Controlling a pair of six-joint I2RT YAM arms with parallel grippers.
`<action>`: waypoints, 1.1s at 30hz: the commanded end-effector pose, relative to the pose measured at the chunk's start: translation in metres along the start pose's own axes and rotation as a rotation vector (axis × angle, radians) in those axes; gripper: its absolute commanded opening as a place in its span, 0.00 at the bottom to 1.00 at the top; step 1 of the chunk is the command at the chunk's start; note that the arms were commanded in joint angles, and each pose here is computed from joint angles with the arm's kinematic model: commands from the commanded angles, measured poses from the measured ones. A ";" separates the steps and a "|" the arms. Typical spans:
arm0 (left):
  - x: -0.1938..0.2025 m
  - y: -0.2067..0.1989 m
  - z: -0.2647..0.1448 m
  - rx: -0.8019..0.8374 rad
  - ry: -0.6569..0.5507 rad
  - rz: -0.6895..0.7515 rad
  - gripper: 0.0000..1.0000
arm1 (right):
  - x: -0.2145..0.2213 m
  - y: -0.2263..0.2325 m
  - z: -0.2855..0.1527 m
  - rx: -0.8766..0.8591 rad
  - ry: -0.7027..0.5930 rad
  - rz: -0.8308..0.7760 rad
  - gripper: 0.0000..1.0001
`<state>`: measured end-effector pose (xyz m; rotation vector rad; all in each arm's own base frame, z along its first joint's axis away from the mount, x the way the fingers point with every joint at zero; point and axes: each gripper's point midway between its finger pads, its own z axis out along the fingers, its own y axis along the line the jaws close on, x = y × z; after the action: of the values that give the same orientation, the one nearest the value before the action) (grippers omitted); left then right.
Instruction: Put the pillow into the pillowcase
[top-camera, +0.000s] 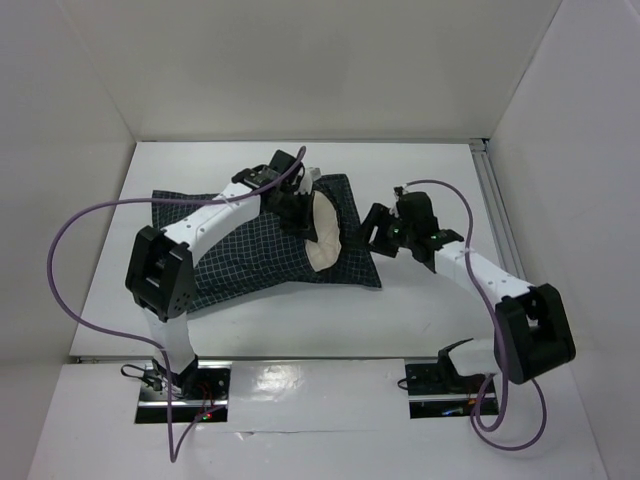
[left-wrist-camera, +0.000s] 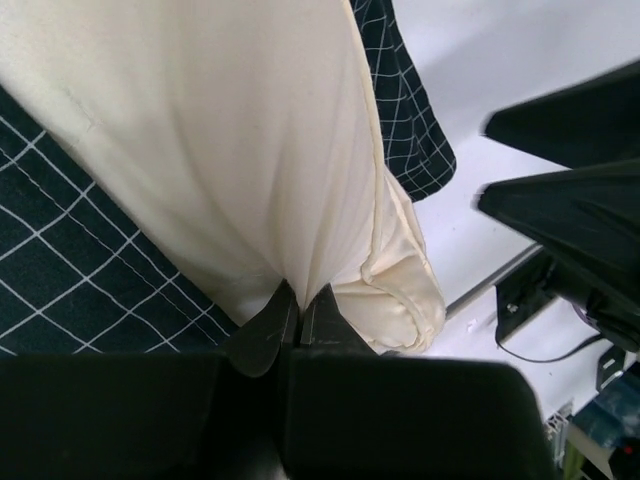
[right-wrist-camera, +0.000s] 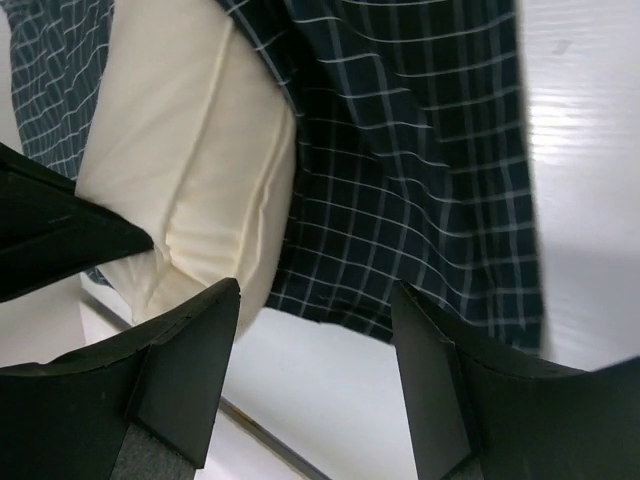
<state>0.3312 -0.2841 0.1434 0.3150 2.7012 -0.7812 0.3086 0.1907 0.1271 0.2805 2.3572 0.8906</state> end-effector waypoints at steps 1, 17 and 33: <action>-0.013 -0.030 -0.028 0.152 -0.050 0.031 0.00 | -0.018 0.036 0.014 -0.115 -0.034 -0.063 0.69; -0.020 -0.030 -0.034 0.191 -0.053 0.017 0.00 | -0.053 0.039 0.074 -0.085 -0.079 -0.033 0.58; -0.021 -0.035 -0.036 0.213 -0.052 0.013 0.00 | -0.063 0.052 0.117 -0.055 -0.097 -0.039 0.51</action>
<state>0.3328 -0.2814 0.1526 0.2970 2.6966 -0.9201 0.4094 0.2466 0.0953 0.2771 2.3259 0.8849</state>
